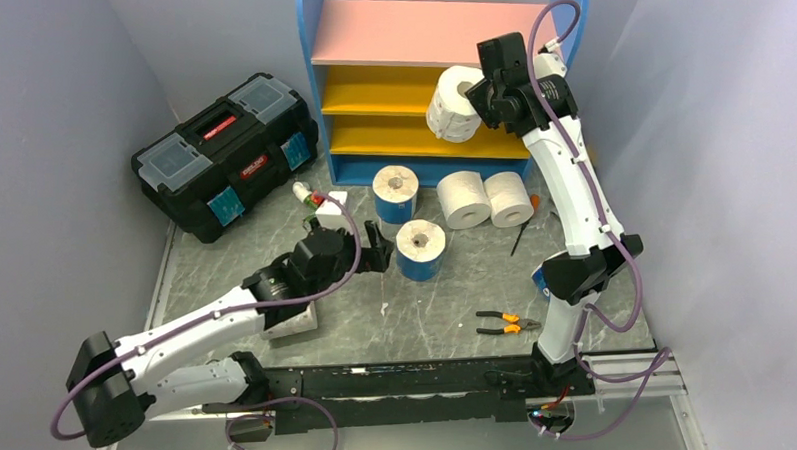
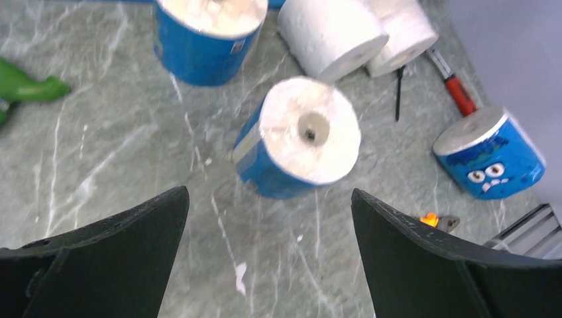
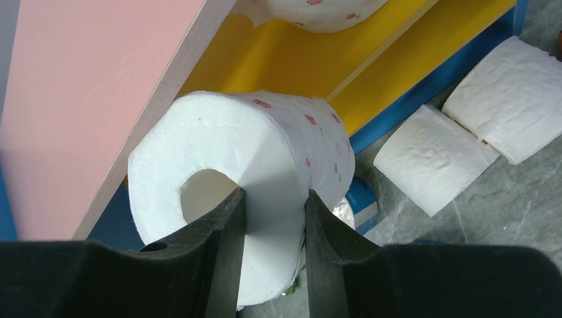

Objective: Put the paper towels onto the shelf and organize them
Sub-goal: Place the paper towel on the shelf.

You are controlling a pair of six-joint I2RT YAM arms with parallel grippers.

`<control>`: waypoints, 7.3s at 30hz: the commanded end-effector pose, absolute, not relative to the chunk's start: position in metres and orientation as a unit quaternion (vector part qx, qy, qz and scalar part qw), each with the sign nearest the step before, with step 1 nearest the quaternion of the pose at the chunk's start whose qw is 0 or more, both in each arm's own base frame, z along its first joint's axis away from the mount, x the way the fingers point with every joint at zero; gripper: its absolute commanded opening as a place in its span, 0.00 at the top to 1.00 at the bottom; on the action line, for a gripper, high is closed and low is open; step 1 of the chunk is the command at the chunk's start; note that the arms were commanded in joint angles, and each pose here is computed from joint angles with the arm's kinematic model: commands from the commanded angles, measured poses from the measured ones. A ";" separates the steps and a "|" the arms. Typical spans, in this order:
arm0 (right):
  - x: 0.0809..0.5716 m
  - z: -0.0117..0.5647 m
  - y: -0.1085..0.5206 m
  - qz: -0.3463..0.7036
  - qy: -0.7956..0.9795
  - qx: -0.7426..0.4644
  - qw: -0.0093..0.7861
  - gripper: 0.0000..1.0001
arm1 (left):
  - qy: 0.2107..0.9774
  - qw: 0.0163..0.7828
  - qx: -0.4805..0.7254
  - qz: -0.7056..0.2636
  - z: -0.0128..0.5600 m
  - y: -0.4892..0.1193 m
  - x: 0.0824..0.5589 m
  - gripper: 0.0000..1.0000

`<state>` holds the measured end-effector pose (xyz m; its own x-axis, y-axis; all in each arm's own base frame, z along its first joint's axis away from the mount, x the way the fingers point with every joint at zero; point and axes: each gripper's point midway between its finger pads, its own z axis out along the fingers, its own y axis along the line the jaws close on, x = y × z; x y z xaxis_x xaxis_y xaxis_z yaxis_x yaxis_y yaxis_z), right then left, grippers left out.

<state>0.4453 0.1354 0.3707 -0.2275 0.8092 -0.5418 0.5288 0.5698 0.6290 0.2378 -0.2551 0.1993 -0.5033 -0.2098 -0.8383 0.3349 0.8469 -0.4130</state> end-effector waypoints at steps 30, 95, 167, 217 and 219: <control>0.487 0.364 0.149 0.230 0.776 0.400 0.431 0.52 | 0.559 0.741 0.163 -0.336 0.376 -0.352 0.397 0.01; 0.429 0.418 0.108 0.259 0.758 0.359 0.480 0.27 | 0.550 0.765 0.141 -0.305 0.394 -0.393 0.489 0.01; 0.236 0.254 0.127 0.370 0.738 0.101 0.556 0.18 | 0.482 0.814 0.120 -0.302 0.393 -0.403 0.535 0.01; 0.222 0.230 0.121 0.356 0.752 0.105 0.545 0.18 | 0.399 0.799 0.200 -0.403 0.410 -0.368 0.511 0.01; 0.223 0.229 0.120 0.352 0.754 0.105 0.545 0.18 | 0.392 0.787 0.220 -0.422 0.409 -0.371 0.508 0.01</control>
